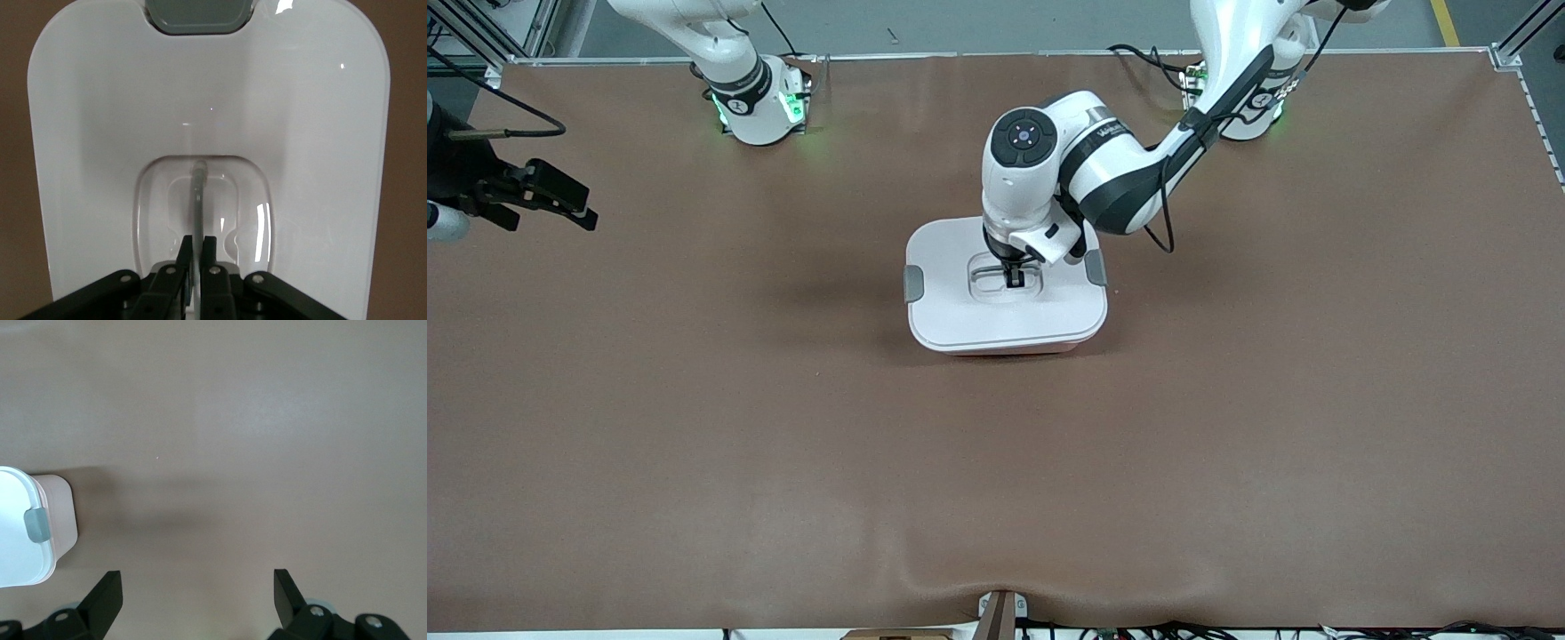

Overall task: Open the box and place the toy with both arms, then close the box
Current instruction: 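Press the lid down onto the box rim with the left gripper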

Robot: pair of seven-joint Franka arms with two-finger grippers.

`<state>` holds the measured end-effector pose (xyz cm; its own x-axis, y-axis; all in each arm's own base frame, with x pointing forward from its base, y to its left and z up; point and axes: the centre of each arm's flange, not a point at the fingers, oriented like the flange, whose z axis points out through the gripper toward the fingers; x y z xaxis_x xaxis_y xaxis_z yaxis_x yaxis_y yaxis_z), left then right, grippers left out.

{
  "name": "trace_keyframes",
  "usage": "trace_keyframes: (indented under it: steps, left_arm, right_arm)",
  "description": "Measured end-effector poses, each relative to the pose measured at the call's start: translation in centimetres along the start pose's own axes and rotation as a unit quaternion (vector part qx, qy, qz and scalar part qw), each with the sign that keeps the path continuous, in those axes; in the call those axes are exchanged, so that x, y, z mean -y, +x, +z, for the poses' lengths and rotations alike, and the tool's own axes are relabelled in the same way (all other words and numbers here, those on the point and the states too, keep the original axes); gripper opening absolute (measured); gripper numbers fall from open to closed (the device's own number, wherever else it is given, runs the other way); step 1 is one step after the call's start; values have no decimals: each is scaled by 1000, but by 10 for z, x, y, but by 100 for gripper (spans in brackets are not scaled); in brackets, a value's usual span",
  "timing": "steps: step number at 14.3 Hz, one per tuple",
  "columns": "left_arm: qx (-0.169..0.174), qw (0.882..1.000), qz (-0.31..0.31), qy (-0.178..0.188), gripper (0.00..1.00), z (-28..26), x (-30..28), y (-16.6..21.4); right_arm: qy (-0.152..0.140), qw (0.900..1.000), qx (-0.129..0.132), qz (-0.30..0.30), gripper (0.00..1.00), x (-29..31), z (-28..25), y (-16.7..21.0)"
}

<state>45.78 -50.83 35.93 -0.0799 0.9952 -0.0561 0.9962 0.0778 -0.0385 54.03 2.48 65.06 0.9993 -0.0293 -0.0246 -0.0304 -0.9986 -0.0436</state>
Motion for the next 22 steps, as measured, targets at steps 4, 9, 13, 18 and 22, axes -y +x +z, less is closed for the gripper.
trace_keyframes:
  steps: [4, 9, 13, 18, 22]
  left_arm:
    - [2, 1000, 0, 0, 7, 0, 2, -4]
    - [-8, 1000, 12, -10, 7, 5, 4, -7]
    - [-15, 1000, 17, -16, 7, 6, 5, -6]
    - [-20, 999, 19, -16, 7, 8, 6, -6]
    - [-21, 999, 21, -17, 7, 9, 7, -6]
  right_arm:
    - [-2, 1000, 11, 0, 100, 0, 4, -1]
    - [-4, 1000, 19, 0, 100, -1, 4, -3]
    - [-5, 1000, 19, 0, 100, -1, 4, -3]
    - [-5, 1000, 19, 0, 100, -1, 4, -3]
    - [-5, 1000, 19, 0, 100, -1, 4, -3]
